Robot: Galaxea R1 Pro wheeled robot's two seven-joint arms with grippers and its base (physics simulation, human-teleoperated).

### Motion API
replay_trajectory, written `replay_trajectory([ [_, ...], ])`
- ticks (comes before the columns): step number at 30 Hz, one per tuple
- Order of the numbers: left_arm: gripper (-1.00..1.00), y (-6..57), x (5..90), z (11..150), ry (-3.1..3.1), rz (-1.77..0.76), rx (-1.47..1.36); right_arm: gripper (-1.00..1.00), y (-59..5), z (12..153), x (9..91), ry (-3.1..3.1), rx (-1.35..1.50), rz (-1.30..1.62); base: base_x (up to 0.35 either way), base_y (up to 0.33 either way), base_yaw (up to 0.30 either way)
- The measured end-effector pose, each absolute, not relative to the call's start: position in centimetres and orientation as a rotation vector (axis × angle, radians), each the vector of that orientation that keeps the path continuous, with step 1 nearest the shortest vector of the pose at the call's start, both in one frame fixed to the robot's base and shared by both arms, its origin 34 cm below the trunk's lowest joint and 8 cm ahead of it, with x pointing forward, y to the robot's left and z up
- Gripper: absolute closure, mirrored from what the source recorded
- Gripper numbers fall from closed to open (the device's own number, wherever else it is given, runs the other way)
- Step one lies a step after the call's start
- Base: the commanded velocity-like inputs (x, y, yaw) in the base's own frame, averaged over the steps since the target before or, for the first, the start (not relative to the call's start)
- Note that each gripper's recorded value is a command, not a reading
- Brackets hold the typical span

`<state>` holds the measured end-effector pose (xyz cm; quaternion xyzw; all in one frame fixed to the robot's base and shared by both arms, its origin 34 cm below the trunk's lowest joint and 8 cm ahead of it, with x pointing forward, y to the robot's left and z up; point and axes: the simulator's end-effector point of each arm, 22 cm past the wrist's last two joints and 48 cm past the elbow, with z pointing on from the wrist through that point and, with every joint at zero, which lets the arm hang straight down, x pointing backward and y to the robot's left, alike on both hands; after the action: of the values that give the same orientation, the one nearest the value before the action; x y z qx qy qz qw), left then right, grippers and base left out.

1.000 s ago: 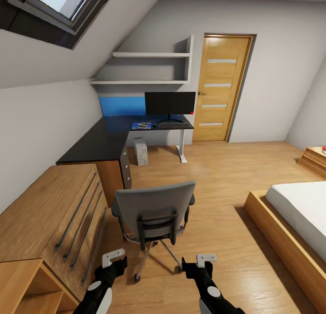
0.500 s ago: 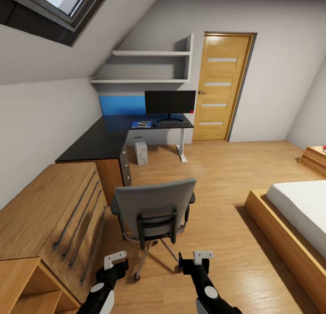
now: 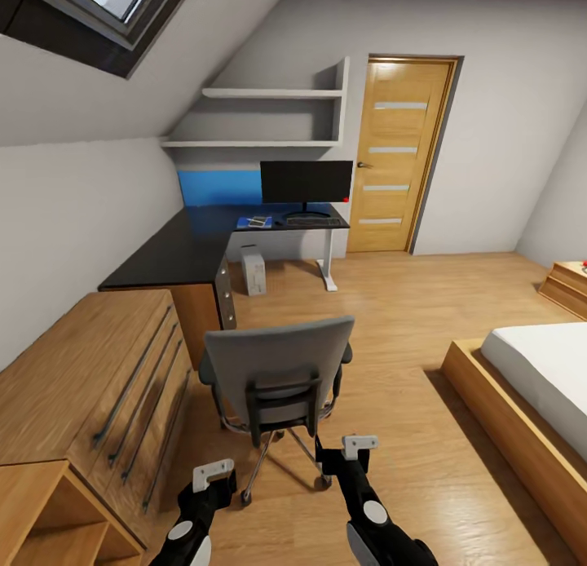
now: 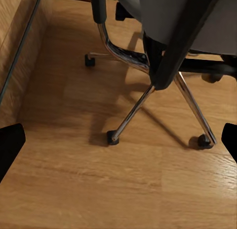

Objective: In the bedroom, organize the workspace by keeping the computer under the desk, ensuring the monitor is on the desk, placing the keyboard on the desk next to the monitor, placing the mouse on the desk next to the keyboard, moving the folder from the swivel chair onto the desk next to the mouse, stacking the notebook on top of the folder with the pen on top of the notebook, and positioning the swivel chair next to the desk.

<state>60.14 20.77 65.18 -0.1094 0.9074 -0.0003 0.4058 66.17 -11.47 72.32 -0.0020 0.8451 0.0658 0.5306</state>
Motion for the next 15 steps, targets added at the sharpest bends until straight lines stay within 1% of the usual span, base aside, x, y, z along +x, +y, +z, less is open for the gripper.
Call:
replay_trajectory([
  [15,-1.0,20.0,60.1,62.9,2.284,-0.009,-0.247,-1.0,-12.0,68.0,64.9,2.045,-0.037,0.126,0.0,0.0,0.0],
])
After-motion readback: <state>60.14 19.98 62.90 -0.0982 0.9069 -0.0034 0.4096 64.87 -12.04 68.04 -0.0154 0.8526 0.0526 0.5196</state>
